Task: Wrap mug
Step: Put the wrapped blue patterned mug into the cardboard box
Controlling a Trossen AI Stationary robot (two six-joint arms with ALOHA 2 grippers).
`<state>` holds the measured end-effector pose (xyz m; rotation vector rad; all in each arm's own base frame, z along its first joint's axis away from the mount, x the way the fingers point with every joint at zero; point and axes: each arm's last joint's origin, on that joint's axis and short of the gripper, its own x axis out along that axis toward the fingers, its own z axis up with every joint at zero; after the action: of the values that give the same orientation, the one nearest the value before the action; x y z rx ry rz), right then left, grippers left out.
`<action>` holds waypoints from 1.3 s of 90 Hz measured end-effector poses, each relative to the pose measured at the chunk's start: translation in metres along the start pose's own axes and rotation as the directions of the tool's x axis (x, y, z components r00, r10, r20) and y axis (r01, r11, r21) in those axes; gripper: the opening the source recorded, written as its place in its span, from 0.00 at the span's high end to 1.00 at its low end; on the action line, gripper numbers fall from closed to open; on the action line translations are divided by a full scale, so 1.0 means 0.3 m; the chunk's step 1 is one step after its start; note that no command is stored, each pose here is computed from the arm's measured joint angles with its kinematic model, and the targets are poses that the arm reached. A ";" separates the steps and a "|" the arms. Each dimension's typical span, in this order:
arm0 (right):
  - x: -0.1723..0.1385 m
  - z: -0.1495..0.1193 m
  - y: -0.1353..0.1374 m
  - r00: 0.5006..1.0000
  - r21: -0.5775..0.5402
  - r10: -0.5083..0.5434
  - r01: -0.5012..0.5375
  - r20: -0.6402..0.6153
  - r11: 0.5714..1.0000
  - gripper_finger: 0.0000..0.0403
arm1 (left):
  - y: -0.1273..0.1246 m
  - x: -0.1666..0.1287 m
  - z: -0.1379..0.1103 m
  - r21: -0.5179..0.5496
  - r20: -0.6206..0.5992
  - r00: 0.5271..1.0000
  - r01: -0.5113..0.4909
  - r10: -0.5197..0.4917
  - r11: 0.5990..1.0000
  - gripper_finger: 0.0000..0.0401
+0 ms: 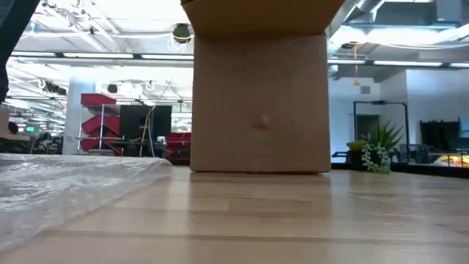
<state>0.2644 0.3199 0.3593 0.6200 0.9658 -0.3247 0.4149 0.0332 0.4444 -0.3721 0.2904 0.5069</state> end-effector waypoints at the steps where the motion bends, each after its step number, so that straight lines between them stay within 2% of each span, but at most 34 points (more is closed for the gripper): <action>1: 0.000 0.000 0.000 1.000 0.000 0.000 0.000 0.000 1.000 0.92 | 0.000 0.005 -0.001 -0.003 0.002 1.000 0.000 0.000 1.000 0.37; 18: 0.000 0.000 0.001 1.000 0.002 0.004 -0.004 0.001 1.000 0.92 | 0.007 0.078 -0.014 -0.056 0.036 0.999 -0.019 0.021 0.998 0.37; 25: 0.000 0.000 0.003 1.000 0.004 0.008 -0.008 0.001 1.000 0.92 | 0.014 0.106 -0.034 -0.049 0.019 0.998 -0.062 0.063 0.997 0.37; 44: 0.000 0.000 0.006 1.000 0.008 0.015 -0.015 0.002 1.000 0.92 | 0.004 0.157 -0.060 -0.041 0.047 0.994 -0.097 0.099 0.994 0.39; 60: -0.003 -0.007 0.007 1.000 0.010 0.020 -0.020 0.008 1.000 0.93 | 0.003 0.182 -0.076 -0.024 0.047 0.993 -0.110 0.111 0.994 0.57; 83: -0.007 -0.017 0.007 1.000 0.024 0.019 -0.019 0.012 1.000 0.93 | -0.006 0.176 -0.072 0.009 0.070 0.991 -0.119 0.118 0.993 0.96; 95: -0.011 -0.023 0.005 1.000 0.017 0.015 -0.015 0.012 1.000 0.93 | -0.033 0.152 -0.079 0.032 0.055 0.993 -0.104 0.103 0.994 0.98; 106: -0.017 -0.023 0.001 0.999 0.007 0.008 -0.009 0.033 1.000 0.93 | -0.086 0.101 -0.086 0.079 0.010 0.999 -0.051 0.051 0.996 1.00; 117: -0.046 -0.011 -0.005 0.998 -0.017 0.028 -0.027 0.055 0.999 0.93 | -0.137 0.040 -0.111 0.150 -0.080 0.997 0.002 0.010 0.989 1.00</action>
<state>0.2539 0.3208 0.3692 0.6062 0.9052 -0.3076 0.4404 -0.0090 0.4216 -0.2463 0.4052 0.4712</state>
